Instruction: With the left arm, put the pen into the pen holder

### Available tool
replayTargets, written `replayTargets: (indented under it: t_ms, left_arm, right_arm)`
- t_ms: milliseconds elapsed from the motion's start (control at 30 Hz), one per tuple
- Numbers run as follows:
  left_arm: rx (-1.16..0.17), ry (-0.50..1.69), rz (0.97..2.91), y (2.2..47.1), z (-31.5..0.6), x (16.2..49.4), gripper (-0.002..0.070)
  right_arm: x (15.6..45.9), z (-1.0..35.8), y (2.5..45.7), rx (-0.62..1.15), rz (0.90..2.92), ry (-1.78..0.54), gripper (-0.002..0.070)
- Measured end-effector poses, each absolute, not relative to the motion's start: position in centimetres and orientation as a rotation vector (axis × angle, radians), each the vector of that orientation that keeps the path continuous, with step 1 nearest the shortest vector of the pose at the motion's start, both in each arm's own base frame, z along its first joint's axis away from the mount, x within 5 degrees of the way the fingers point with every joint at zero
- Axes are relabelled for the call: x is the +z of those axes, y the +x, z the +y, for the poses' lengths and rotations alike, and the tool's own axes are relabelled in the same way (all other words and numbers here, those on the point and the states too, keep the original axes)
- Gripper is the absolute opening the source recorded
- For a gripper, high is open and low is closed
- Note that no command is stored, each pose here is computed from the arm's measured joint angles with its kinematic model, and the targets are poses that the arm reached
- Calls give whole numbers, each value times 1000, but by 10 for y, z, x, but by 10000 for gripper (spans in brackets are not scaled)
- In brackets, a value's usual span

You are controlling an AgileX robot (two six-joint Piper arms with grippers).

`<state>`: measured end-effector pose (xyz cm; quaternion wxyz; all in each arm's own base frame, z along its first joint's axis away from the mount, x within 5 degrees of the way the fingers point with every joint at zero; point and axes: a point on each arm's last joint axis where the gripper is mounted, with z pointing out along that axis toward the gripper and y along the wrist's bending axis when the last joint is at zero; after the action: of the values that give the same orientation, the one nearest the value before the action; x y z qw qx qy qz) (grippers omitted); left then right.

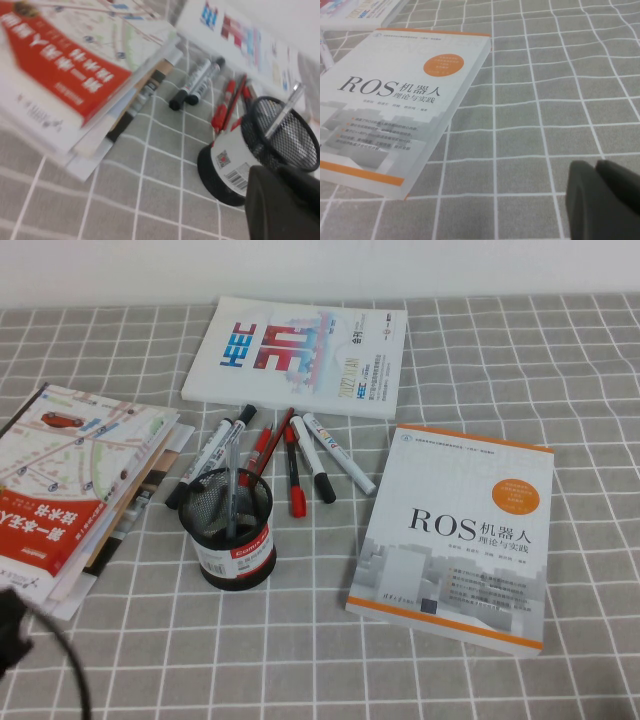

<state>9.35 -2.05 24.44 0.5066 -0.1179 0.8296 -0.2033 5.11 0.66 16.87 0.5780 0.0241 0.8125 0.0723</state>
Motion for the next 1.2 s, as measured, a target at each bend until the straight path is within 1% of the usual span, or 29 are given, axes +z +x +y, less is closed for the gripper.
replayTargets:
  t_ms: [233,400,533,700,800,900,1033,1200]
  left_arm:
    - [-418,-39,2185,152,-30,299,-2]
    - [-397,104,2288,205,-36,324,-2]
    - [-373,198,2382,253,-40,333,-2]
    - [-329,292,2493,310,-43,333,-2]
    - [-300,374,2563,345,-50,326,-2]
    - [-261,452,2612,371,-59,322,-2]
    - [-188,576,2679,407,-78,306,-2]
    - [-164,660,2713,438,-99,284,-2]
  right_arm:
    - [169,7,51,169,1901,56,-15]
    - [169,7,51,169,1901,56,-15]
    - [169,7,51,169,1901,56,-15]
    - [169,7,51,169,1901,56,-15]
    - [169,7,51,169,1901,56,-15]
    - [169,7,51,169,1901,56,-15]
    - [169,7,51,169,1901,56,-15]
    - [169,7,51,169,1901,56,-15]
